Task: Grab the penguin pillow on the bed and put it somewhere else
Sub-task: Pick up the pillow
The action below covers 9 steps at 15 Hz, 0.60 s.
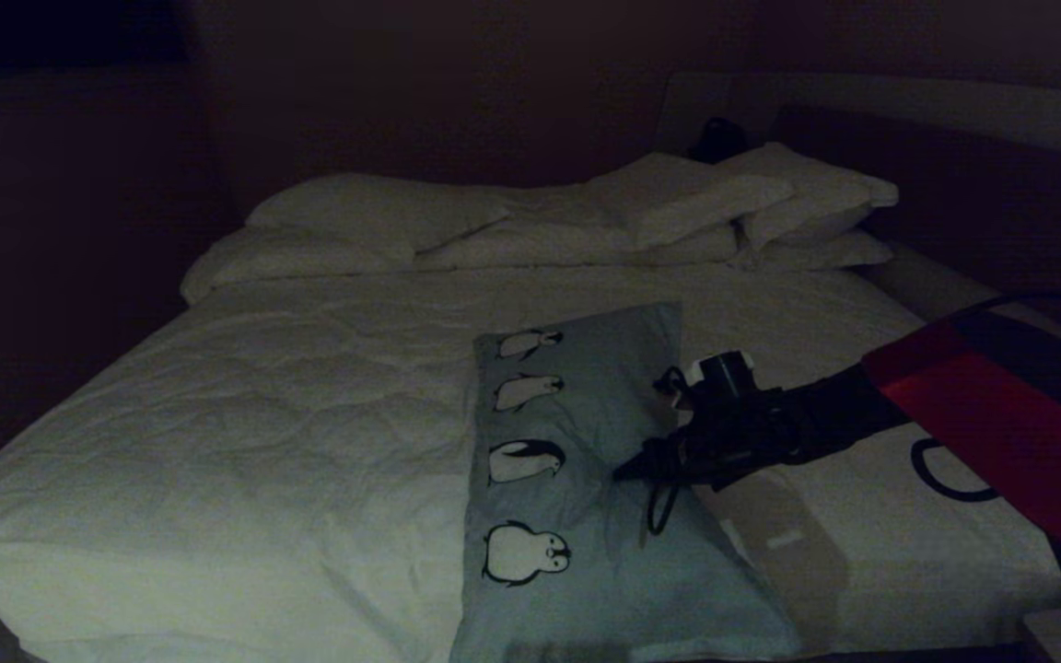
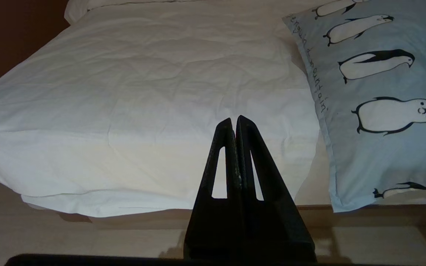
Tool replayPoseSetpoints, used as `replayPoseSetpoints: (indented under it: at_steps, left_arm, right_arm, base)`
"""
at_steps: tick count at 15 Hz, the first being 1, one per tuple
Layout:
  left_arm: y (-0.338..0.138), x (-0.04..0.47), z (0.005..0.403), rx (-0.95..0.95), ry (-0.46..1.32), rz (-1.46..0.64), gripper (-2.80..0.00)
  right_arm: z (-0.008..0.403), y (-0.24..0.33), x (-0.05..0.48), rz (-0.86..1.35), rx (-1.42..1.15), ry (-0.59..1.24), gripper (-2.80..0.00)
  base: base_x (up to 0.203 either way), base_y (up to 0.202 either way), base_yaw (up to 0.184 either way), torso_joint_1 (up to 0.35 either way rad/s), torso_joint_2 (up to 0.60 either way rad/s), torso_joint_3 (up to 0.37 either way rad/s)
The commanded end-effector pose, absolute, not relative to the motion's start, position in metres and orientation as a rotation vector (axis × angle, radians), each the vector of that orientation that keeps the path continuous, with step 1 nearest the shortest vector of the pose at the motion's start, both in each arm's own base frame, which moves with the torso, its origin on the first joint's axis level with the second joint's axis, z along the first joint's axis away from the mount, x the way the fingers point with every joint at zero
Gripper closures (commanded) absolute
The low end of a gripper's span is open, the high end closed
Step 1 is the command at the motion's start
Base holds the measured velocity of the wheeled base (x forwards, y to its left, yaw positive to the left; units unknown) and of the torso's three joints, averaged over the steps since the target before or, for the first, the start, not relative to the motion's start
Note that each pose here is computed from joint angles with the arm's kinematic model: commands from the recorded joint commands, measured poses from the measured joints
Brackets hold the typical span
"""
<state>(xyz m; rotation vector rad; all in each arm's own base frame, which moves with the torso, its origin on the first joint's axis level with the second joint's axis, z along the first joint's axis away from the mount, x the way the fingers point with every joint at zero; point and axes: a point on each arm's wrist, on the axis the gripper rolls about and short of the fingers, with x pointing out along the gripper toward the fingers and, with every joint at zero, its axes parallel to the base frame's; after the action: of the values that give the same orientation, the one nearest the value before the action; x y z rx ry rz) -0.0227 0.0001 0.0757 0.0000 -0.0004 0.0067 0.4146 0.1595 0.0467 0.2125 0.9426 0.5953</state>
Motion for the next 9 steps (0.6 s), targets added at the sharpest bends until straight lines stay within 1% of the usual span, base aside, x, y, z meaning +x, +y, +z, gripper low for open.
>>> replayPoseSetpoints:
  at_steps: [1,5,9]
  left_arm:
    - [0.000,-0.023,0.076,0.000,0.000,0.008,0.00]
    - [0.000,-0.023,0.076,0.000,0.000,0.008,0.00]
    - [0.000,-0.023,0.076,0.000,-0.001,0.008,0.00]
  right_arm:
    - [0.060,0.159,0.413,0.595,0.237,0.921,0.00]
    - [0.091,0.152,0.409,0.591,0.276,0.867,0.00]
    - [0.116,0.140,0.407,0.587,0.371,0.832,0.00]
  base:
    - [0.000,0.000,0.000,0.000,0.00,0.000]
    - [0.000,0.000,0.000,0.000,0.00,0.000]
    - [0.000,0.000,0.000,0.000,0.00,0.000]
